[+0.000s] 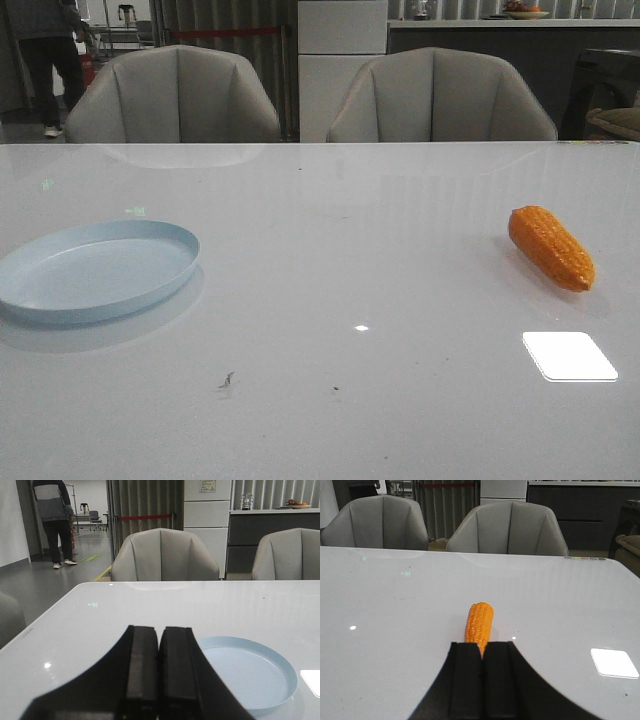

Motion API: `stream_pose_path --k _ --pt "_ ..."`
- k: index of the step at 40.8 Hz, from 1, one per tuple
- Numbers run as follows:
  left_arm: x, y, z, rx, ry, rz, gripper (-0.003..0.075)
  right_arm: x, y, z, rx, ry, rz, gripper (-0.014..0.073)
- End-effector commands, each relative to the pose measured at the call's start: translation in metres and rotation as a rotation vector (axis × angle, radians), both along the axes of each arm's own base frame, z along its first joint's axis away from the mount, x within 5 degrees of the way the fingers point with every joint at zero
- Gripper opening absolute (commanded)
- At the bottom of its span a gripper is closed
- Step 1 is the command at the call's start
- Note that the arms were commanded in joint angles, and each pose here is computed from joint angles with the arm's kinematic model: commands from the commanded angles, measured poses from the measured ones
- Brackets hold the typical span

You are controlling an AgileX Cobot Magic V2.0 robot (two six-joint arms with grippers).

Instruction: Place corn on plate with both arms

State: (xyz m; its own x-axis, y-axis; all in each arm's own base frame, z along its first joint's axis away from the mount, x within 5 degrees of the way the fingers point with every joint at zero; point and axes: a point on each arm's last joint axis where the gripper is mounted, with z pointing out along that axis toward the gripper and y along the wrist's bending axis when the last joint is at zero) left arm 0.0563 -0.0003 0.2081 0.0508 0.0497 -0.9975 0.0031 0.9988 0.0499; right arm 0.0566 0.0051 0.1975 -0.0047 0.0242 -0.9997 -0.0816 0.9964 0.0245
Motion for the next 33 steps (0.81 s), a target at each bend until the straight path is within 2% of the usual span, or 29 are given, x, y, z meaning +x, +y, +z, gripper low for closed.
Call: stream_pose_path --k 1,10,18,23,27,33 --pt "0.0 0.0 -0.004 -0.011 -0.069 -0.003 0.0089 -0.003 -0.002 0.017 0.017 -0.136 -0.022 0.0057" --pt "-0.001 0.0 0.0 -0.013 -0.107 -0.003 0.0089 -0.004 -0.003 0.02 0.02 -0.173 -0.029 0.0057" --pt "-0.008 0.0 0.025 -0.026 -0.356 -0.007 0.0089 -0.01 -0.006 0.042 0.037 -0.381 -0.064 0.0057" --pt "-0.018 0.001 0.06 -0.064 -0.475 -0.008 0.0089 -0.023 -0.007 0.082 0.046 -0.486 -0.059 0.0057" --pt "-0.036 0.001 0.11 -0.059 -0.576 -0.013 0.0089 -0.041 -0.006 0.131 0.046 -0.536 -0.038 0.0057" --pt "-0.049 0.001 0.165 -0.055 -0.59 -0.016 0.0089 -0.046 -0.005 0.187 0.032 -0.528 -0.022 0.0057"
